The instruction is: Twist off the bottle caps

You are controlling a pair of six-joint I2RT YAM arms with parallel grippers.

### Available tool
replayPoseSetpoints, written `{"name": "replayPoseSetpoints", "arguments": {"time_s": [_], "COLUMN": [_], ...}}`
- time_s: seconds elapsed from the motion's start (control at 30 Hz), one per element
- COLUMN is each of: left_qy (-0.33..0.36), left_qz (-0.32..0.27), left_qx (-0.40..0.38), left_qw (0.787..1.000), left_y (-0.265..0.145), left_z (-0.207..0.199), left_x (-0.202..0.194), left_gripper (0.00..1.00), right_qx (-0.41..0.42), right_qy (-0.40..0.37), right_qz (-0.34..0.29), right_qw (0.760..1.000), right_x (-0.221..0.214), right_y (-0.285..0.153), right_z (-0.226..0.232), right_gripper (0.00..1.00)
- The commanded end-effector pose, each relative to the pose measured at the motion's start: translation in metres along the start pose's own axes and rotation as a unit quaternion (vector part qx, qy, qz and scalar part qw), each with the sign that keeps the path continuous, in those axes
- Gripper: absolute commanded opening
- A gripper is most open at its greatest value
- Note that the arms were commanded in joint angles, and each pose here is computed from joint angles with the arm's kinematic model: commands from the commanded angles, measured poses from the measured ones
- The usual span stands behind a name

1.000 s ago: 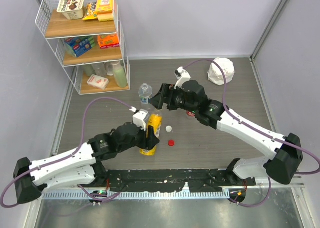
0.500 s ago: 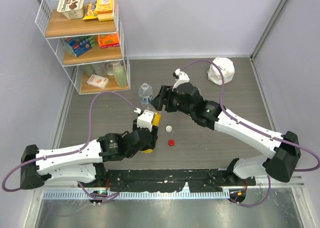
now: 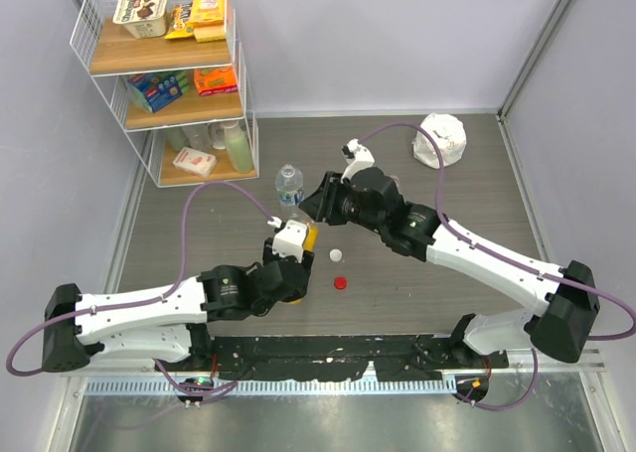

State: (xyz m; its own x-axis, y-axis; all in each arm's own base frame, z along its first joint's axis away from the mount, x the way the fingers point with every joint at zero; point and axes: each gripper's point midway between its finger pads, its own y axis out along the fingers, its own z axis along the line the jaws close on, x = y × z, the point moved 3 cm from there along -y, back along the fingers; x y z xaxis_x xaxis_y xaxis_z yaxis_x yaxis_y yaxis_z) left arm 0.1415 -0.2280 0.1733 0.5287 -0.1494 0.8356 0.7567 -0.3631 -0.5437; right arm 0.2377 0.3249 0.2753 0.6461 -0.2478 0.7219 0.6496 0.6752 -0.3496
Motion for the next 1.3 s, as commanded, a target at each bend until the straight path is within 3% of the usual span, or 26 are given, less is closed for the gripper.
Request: {"name": "replayPoseSetpoints", "arguments": {"time_s": [0.0,0.17,0.6,0.9,1.27], "left_qy": [-0.019,-0.028,-0.07,-0.112,-0.176], "left_qz": [-0.023,-0.026,-0.027,-0.048,-0.096], "left_qx": [0.009,-0.013,-0.162,-0.245,-0.35], "left_qw": [0.999,0.999,0.984,0.962,0.915], "left_y": [-0.004,-0.007,-0.024,-0.039,-0.063], "left_z": [-0.003,-0.005,-0.026,-0.035,-0.041], "left_x": [0.015,0.012,-0.006,-0.01,-0.007], "left_gripper": [0.0,0.0,0.0,0.0,0.0], "right_qx": [0.047,0.101,0.278,0.41,0.463], "right_qy": [-0.006,-0.027,-0.076,-0.048,-0.066], "right_qz": [-0.039,-0.063,-0.035,-0.021,-0.036], "right_qw": [0.998,0.993,0.957,0.91,0.883], "right_x": [0.016,0.02,0.005,0.015,0.014], "right_y": [-0.015,-0.027,-0.056,-0.083,-0.098], "right_z": [0.017,0.028,0.056,0.054,0.06], "right_gripper": [0.02,0.02,0.02,0.02,0.01]}}
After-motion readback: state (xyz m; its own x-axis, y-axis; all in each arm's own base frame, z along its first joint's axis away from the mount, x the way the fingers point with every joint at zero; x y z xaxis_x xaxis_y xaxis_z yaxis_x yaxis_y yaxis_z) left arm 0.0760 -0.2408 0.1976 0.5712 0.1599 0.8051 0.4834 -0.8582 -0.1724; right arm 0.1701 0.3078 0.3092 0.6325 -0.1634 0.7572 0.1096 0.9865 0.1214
